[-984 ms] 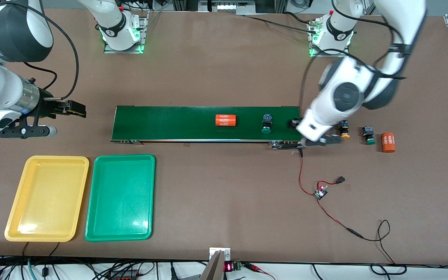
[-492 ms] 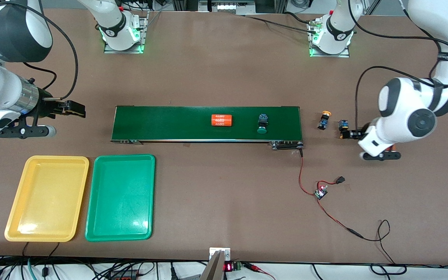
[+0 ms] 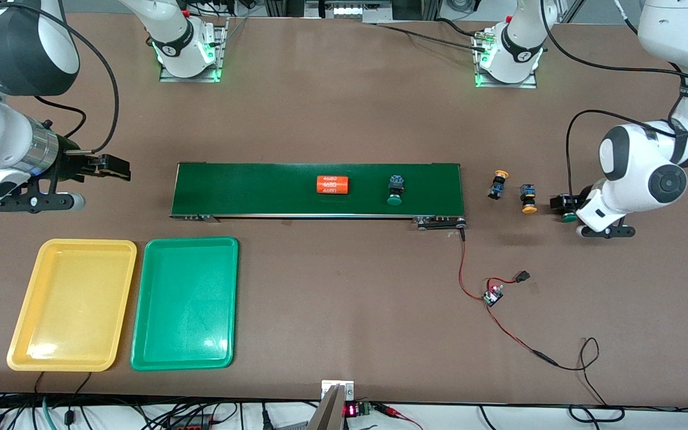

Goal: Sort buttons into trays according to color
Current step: 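Grasp the second green-capped button with the left gripper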

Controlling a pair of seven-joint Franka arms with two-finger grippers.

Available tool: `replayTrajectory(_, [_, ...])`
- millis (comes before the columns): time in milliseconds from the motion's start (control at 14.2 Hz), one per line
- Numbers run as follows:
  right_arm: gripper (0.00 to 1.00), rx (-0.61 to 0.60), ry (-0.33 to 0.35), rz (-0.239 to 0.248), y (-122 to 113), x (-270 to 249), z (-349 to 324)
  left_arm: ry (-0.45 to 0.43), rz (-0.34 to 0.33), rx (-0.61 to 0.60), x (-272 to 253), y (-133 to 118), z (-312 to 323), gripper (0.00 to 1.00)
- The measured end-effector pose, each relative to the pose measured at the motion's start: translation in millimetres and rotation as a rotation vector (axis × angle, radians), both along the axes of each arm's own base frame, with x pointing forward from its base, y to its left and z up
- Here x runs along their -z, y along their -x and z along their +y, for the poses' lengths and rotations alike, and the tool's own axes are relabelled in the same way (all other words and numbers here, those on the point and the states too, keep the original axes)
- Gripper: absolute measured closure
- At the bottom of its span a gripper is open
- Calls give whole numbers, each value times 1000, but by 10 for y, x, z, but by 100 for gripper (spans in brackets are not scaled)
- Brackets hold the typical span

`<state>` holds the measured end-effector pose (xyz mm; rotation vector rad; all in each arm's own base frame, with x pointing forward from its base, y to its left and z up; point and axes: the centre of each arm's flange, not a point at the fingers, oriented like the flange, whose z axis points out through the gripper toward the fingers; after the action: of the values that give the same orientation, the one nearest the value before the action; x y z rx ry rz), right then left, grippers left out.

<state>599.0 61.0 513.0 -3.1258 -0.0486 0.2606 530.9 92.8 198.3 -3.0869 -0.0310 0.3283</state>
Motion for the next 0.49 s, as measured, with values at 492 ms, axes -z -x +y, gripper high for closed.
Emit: replayTrajectory(492, [0, -2, 0, 1, 0, 1, -2, 9, -19, 41, 313, 279, -22, 22])
